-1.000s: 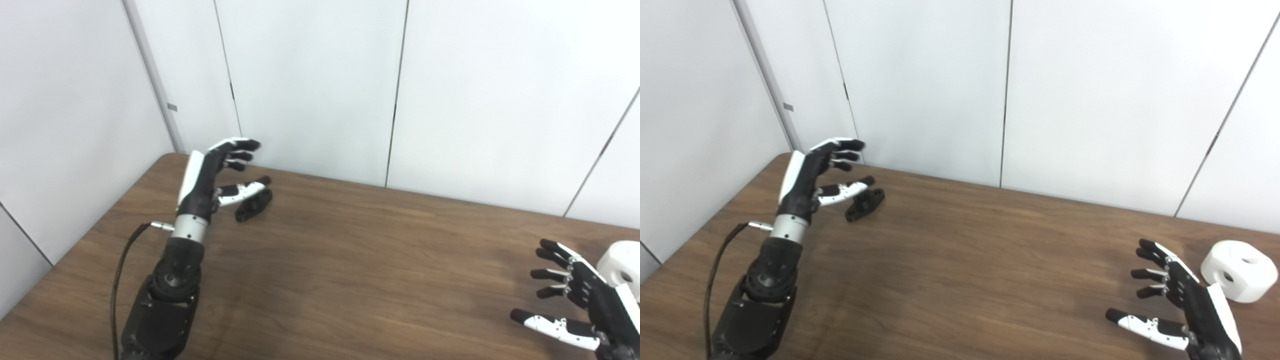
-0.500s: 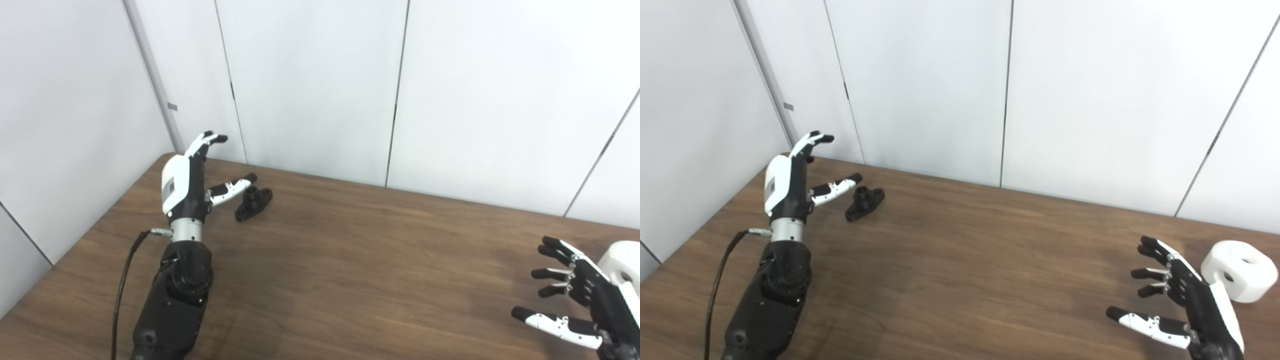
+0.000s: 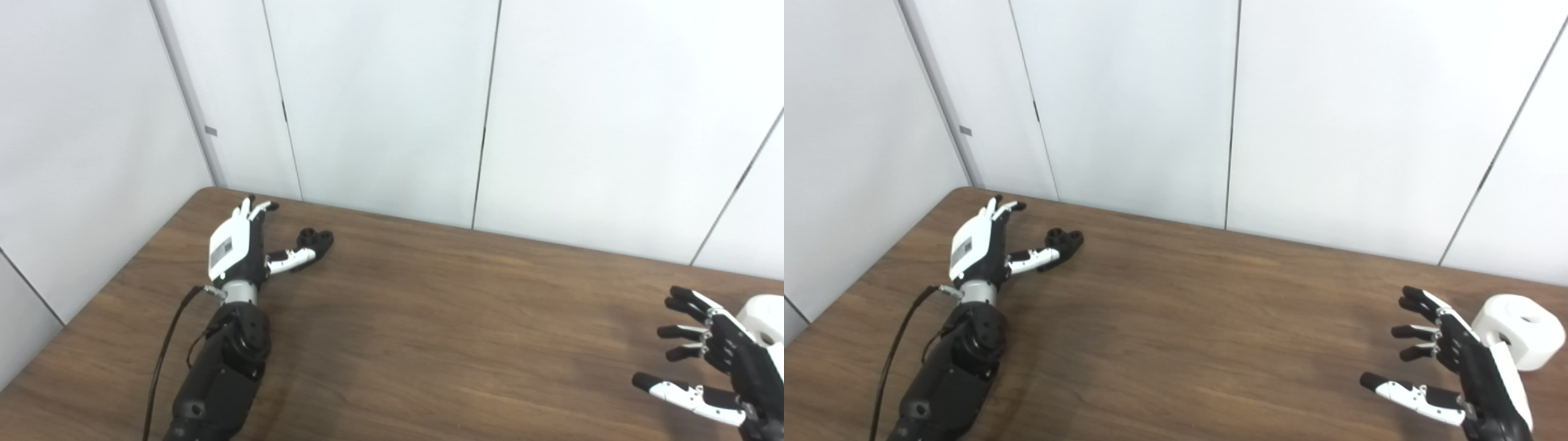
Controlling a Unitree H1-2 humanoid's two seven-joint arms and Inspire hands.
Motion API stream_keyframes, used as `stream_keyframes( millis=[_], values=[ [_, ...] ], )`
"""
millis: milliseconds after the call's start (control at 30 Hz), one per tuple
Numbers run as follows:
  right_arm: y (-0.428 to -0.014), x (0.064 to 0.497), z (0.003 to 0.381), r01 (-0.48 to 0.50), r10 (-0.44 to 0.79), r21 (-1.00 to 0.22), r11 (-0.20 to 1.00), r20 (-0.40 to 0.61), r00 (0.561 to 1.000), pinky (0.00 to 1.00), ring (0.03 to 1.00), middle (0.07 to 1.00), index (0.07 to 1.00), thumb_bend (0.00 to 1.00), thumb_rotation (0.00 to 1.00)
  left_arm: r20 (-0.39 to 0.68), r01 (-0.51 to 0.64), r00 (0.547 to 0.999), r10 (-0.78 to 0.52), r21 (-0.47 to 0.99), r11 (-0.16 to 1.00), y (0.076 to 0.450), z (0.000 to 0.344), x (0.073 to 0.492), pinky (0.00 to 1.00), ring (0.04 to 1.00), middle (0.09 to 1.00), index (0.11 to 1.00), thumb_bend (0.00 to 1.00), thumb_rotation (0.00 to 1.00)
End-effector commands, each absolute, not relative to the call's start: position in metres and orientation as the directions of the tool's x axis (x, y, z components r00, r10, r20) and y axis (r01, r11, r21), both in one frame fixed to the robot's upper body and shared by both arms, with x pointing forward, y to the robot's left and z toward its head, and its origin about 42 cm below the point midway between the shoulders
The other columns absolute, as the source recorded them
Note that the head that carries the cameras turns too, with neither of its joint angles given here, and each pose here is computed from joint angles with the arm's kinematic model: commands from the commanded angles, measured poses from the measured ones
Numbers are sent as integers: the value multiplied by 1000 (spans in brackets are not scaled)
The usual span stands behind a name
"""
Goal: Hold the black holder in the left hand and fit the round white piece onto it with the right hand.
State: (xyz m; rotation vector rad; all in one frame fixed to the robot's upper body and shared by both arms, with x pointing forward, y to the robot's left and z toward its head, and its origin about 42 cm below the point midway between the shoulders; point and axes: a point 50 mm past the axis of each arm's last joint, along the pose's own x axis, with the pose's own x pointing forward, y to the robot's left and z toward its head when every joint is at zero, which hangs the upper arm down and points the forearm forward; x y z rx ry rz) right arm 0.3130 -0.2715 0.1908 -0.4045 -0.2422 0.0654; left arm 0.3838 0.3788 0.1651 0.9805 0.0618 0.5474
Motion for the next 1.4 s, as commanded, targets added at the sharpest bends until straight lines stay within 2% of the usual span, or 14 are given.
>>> stream_keyframes(
  millis=[0,200,433,600,767,967,1167,1367],
  values=[
    [-275,314,209,6,122,-406,914,287,950,518,660,817,822,658,0,299,-491,827,476,797,352,388,194,399,1000,1000,1000,851,1000,456],
    [-280,312,210,15,117,-406,914,298,947,499,639,803,815,672,0,274,-468,821,501,826,315,391,179,405,1000,1000,1000,844,1000,449],
    [-279,311,214,6,125,-399,917,301,945,507,653,819,822,665,0,229,-398,841,491,876,273,388,161,409,968,1000,1000,806,1000,468],
    [-279,311,214,3,127,-403,915,295,947,511,652,817,821,665,0,110,-318,868,484,873,371,381,161,414,946,1000,996,748,970,382],
    [-277,310,213,4,125,-401,916,295,947,517,648,816,824,661,0,62,-292,875,481,859,420,375,163,419,934,1000,960,672,969,327],
    [-276,307,214,4,125,-402,916,292,948,520,653,820,831,656,0,26,-218,884,466,906,362,369,152,424,929,1000,969,698,935,357],
    [-277,304,213,8,127,-410,912,300,945,515,649,820,832,642,0,14,-186,895,445,920,344,362,141,425,975,1000,960,686,915,303],
    [-279,303,213,9,120,-400,916,296,948,525,652,821,828,646,0,15,-192,901,434,910,367,360,130,423,964,1000,943,674,909,269]
  ],
)
